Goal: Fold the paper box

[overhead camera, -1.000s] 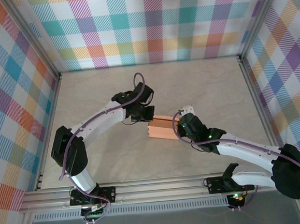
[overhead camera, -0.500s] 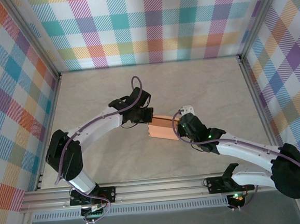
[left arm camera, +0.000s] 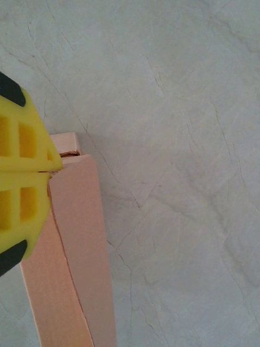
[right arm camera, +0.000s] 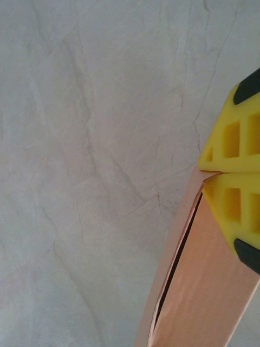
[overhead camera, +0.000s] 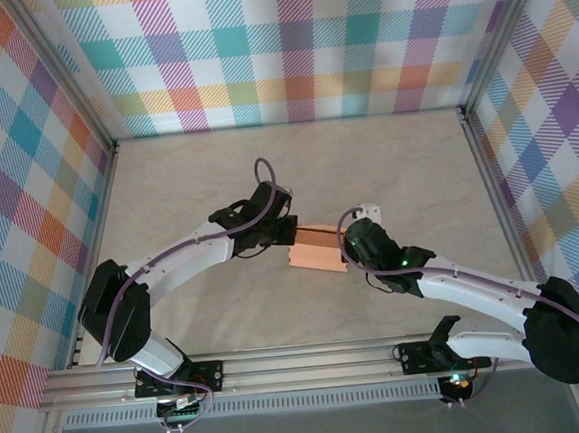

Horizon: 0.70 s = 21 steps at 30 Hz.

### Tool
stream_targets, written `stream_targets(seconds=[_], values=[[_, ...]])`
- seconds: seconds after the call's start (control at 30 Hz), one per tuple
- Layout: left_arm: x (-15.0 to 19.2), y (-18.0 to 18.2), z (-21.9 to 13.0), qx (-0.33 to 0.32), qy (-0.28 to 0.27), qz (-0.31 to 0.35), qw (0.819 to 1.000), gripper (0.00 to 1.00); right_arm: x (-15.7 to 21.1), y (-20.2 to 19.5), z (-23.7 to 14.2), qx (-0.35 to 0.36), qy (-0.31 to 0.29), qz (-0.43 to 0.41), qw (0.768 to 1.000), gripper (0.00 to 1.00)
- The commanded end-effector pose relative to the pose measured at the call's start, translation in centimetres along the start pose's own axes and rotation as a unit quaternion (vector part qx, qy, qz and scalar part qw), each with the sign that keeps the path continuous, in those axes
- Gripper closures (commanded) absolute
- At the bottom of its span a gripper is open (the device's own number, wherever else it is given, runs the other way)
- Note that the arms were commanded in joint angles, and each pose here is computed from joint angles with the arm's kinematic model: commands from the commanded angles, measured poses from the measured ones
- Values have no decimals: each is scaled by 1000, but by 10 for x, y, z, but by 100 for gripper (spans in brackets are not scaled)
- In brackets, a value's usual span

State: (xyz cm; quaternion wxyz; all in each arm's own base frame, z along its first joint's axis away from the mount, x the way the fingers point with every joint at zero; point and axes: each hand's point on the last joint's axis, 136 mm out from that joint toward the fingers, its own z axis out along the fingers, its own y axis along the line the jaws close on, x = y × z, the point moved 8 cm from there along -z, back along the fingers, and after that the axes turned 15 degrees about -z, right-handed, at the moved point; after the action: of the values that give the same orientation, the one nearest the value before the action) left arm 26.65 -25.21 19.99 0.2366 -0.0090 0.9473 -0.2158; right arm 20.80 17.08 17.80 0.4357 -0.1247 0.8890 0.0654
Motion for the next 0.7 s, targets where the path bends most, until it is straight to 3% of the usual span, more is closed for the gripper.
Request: stream_targets(seconds=[0.0, 0.43, 0.67], values=[[30, 4, 15, -9, 61, 12, 998, 100, 18, 3, 0, 0, 68, 35, 997, 98], [35, 12, 10, -11, 50, 9, 999, 100, 32, -1, 2, 26, 104, 144, 984, 97], [33, 13, 5, -8, 33, 5, 999, 100, 33, -1, 1, 21, 88, 135, 987, 98]])
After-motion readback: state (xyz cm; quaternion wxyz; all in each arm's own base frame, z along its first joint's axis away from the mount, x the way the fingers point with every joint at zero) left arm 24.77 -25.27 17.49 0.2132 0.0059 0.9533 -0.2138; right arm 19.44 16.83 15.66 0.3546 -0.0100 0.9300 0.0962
